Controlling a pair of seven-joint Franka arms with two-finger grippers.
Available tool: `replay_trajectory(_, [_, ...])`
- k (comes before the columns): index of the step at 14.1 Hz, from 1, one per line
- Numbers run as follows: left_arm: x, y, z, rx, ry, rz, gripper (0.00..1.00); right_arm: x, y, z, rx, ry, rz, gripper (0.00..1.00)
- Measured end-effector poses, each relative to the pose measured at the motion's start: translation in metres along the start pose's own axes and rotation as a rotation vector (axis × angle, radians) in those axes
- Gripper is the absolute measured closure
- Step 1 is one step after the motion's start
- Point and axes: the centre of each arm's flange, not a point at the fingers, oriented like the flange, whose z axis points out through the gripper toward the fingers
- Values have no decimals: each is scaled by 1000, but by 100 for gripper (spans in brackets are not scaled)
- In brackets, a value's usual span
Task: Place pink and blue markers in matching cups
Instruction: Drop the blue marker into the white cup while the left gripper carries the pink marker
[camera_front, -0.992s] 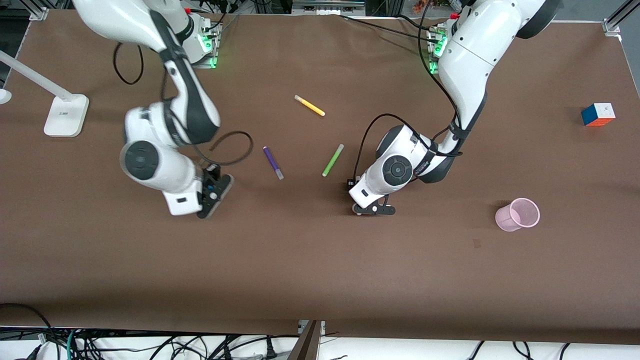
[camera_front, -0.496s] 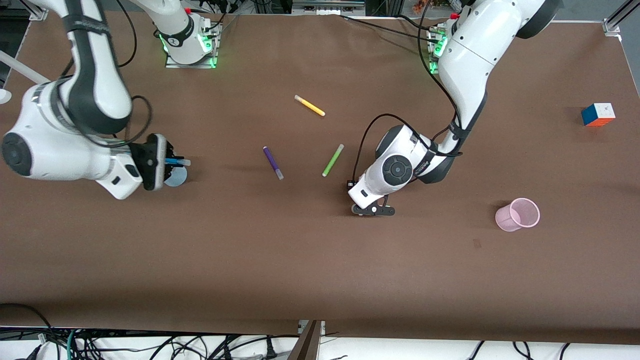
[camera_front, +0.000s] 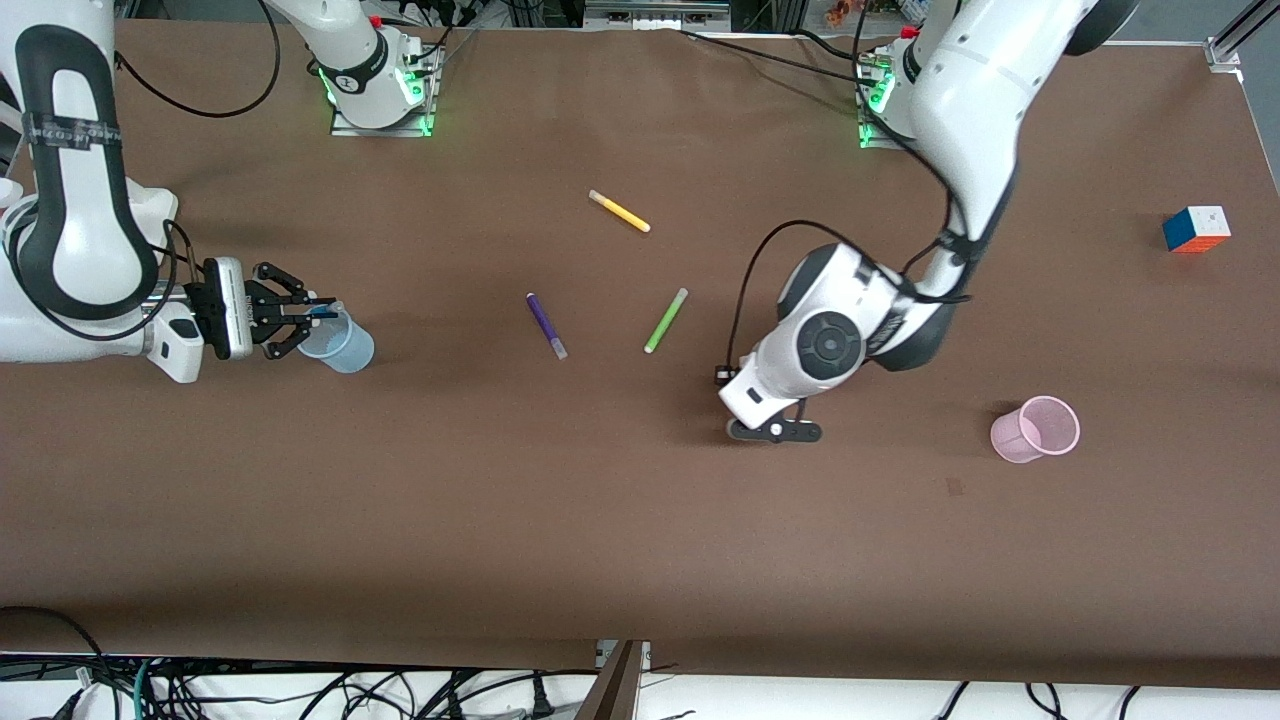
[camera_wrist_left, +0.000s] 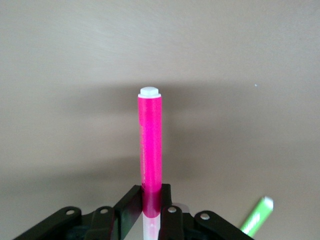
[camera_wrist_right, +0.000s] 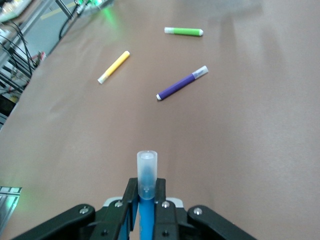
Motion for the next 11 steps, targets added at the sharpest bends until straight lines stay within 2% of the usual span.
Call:
replay_trajectory(3, [0, -62, -88, 78, 18, 174, 79, -18, 5, 10, 8, 38, 4, 83])
replay_trajectory(5, [5, -114, -121, 156, 42, 314, 79, -20, 7, 11, 4, 51, 7, 83])
replay_trajectory(6, [8, -137, -131, 186, 46, 370, 79, -18, 8, 9, -2, 54, 3, 79])
replay_trajectory(9, [21, -211, -146, 207, 68, 555, 79, -8, 14, 0, -36, 85, 22, 50])
replay_trajectory(11, [30, -270, -151, 220, 118, 686, 79, 3, 19, -14, -60, 83, 117, 29])
